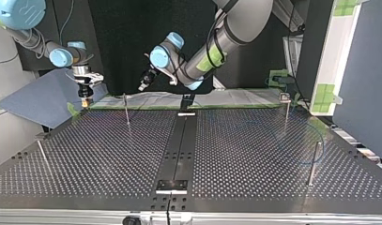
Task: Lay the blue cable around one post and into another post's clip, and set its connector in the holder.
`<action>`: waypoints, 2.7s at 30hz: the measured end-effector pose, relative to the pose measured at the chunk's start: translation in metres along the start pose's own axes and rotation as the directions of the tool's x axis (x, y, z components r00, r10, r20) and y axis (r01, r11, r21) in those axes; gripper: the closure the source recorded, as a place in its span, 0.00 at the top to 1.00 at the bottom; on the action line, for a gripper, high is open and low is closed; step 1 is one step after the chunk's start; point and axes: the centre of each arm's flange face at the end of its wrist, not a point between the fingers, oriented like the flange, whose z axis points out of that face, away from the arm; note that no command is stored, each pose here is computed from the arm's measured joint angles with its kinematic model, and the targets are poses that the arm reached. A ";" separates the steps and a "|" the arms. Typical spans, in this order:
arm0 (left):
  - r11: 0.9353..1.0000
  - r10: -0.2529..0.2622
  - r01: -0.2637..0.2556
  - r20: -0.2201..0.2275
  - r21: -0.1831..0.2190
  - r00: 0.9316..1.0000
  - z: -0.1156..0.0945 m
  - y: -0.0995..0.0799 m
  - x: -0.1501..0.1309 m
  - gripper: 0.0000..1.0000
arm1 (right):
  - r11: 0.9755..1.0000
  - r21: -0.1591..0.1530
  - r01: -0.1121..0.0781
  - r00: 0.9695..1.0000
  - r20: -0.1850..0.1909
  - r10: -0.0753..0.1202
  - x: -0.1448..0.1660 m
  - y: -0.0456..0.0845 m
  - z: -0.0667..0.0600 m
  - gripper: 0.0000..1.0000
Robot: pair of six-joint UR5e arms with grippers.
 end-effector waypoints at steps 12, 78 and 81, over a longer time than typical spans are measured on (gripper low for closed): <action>1.000 -0.030 0.030 0.009 0.002 1.000 0.000 -0.006 0.001 1.00 | 1.000 0.002 0.000 1.000 0.000 0.000 0.000 0.000 0.000 0.19; 0.961 -0.025 0.085 0.225 -0.262 0.974 -0.063 0.040 -0.079 1.00 | 1.000 0.002 -0.018 1.000 0.010 0.018 -0.004 0.000 0.000 0.19; 0.955 -0.023 0.099 0.261 -0.279 0.965 -0.072 0.040 -0.089 1.00 | 1.000 0.002 -0.018 1.000 0.009 0.018 -0.004 0.000 0.000 0.19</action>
